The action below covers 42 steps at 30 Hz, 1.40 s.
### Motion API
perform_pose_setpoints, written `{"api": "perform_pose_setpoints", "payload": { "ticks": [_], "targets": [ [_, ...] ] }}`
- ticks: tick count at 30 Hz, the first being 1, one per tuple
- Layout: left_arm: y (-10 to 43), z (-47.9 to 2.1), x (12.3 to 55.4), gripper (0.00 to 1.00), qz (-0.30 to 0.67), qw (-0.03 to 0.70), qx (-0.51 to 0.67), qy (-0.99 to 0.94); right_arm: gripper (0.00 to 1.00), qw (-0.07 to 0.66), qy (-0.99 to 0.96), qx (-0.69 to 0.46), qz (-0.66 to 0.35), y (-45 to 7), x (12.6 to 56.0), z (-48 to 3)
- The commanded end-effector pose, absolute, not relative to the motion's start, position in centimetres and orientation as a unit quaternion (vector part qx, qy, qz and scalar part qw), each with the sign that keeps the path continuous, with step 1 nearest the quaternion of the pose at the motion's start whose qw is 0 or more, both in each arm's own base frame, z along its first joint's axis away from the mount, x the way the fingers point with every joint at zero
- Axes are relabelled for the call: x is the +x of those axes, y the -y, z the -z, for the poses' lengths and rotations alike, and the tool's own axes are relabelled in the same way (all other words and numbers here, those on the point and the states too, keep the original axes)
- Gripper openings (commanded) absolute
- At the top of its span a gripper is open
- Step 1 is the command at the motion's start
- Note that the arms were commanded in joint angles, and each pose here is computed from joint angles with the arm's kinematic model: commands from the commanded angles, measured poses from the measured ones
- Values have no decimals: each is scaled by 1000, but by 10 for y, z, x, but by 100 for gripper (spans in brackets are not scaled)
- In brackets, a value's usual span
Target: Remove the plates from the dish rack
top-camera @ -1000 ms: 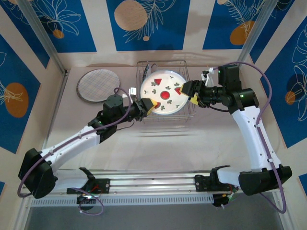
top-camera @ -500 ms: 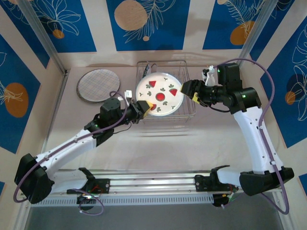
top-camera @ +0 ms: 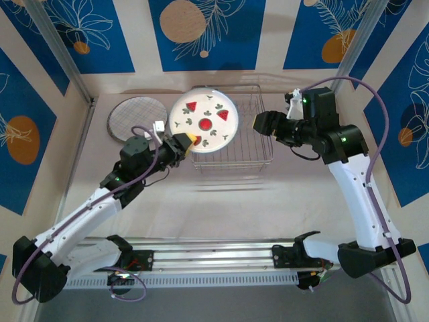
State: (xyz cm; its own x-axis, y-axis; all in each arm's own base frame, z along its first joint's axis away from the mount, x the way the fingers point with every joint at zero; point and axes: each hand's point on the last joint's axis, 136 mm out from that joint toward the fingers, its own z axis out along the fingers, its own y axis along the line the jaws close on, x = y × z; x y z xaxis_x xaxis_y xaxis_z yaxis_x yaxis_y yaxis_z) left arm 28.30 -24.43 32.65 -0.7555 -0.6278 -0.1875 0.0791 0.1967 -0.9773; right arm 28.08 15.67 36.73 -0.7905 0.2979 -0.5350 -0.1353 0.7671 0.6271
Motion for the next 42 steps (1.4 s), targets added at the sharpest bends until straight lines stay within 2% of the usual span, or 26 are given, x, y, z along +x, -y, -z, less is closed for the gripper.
{"api": "perform_pose_setpoints", "payload": {
  "ticks": [1, 8, 13, 18, 28, 38, 42],
  "targets": [
    [220, -370, 278, 0, 632, 348, -169, -672, 72, 379, -864, 9, -332, -158, 277, -396],
    [167, -340, 274, 0, 582, 371, -228, -687, 70, 460, -809, -129, -343, -197, 255, -426],
    [127, -293, 262, 0, 526, 376, -287, -707, 69, 500, -768, -235, -325, -228, 234, -430],
    [102, -247, 251, 0, 482, 381, -334, -715, 67, 500, -757, -280, -313, -246, 226, -424],
    [90, -168, 241, 0, 439, 351, -383, -733, 66, 484, -753, -317, -313, -264, 223, -412],
    [91, -125, 244, 0, 428, 332, -399, -740, 66, 453, -752, -344, -334, -282, 216, -398],
    [91, -113, 246, 0, 422, 326, -403, -743, 66, 442, -773, -323, -321, -283, 228, -386]
  ]
}}
